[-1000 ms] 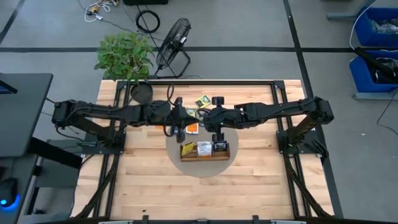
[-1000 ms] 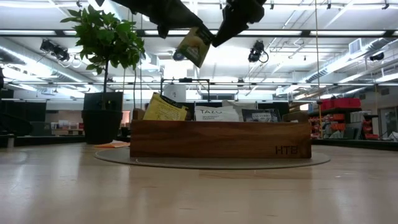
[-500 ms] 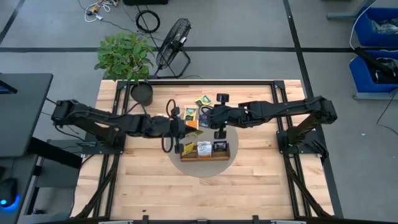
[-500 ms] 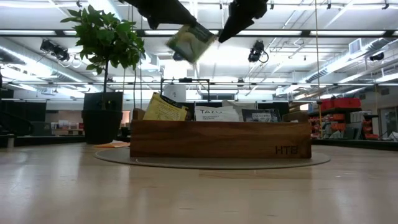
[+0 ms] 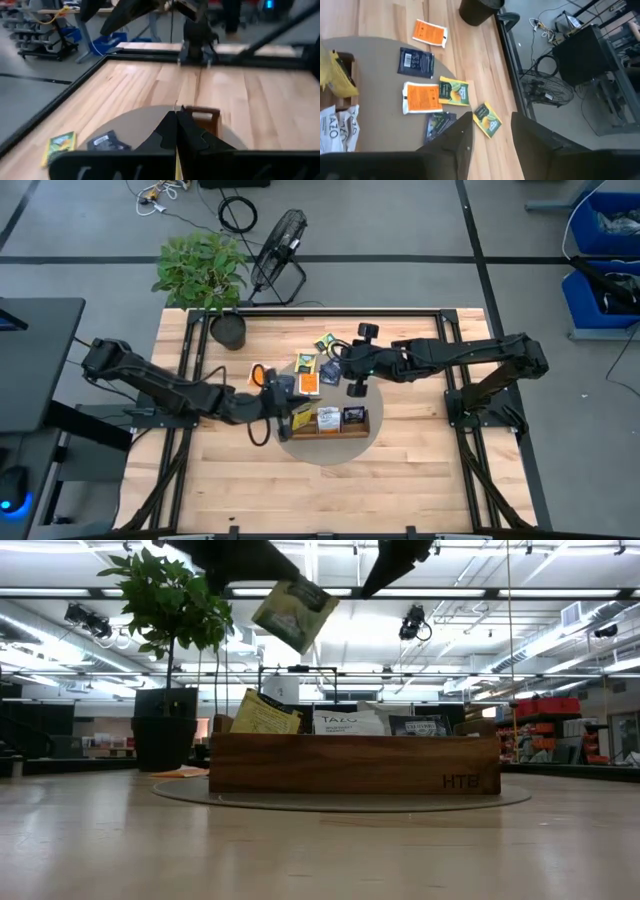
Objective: Pick & Place Tea
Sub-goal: Put the yellow tea bag into the left section of the wooden organizer
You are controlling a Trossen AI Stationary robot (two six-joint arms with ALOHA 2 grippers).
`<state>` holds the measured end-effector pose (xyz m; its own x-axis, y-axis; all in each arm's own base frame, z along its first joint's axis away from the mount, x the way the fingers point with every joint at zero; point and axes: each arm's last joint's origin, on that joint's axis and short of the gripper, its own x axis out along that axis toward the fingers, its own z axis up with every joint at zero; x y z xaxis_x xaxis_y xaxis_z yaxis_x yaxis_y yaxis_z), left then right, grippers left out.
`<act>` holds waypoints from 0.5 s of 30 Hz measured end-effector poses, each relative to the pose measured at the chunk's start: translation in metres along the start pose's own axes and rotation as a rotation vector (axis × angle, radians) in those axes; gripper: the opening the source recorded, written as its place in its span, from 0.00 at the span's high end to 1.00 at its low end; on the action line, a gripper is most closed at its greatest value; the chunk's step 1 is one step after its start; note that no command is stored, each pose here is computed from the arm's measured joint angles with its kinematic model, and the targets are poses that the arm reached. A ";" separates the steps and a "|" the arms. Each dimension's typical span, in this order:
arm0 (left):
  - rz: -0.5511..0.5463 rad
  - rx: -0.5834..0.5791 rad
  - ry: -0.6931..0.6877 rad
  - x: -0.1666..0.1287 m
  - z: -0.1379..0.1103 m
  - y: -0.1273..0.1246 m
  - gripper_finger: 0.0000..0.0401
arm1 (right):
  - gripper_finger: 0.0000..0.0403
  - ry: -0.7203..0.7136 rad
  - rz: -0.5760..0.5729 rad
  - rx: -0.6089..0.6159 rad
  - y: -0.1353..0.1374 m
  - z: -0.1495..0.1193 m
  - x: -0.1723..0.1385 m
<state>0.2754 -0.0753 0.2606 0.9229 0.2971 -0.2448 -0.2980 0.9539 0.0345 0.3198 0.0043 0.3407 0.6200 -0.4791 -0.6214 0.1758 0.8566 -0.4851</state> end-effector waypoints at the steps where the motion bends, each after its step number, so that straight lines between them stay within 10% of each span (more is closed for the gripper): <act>1: -0.004 -0.023 -0.024 -0.001 -0.004 0.000 1.00 | 0.64 -0.005 -0.001 0.005 0.000 0.001 0.000; 15: 0.001 -0.195 -0.177 -0.017 -0.059 0.002 1.00 | 0.64 -0.033 -0.005 0.086 0.000 0.004 0.000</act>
<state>0.2443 -0.0809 0.2080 0.9459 0.3167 -0.0712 -0.3242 0.9328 -0.1572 0.3228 0.0043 0.3429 0.6435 -0.4779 -0.5980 0.2432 0.8683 -0.4323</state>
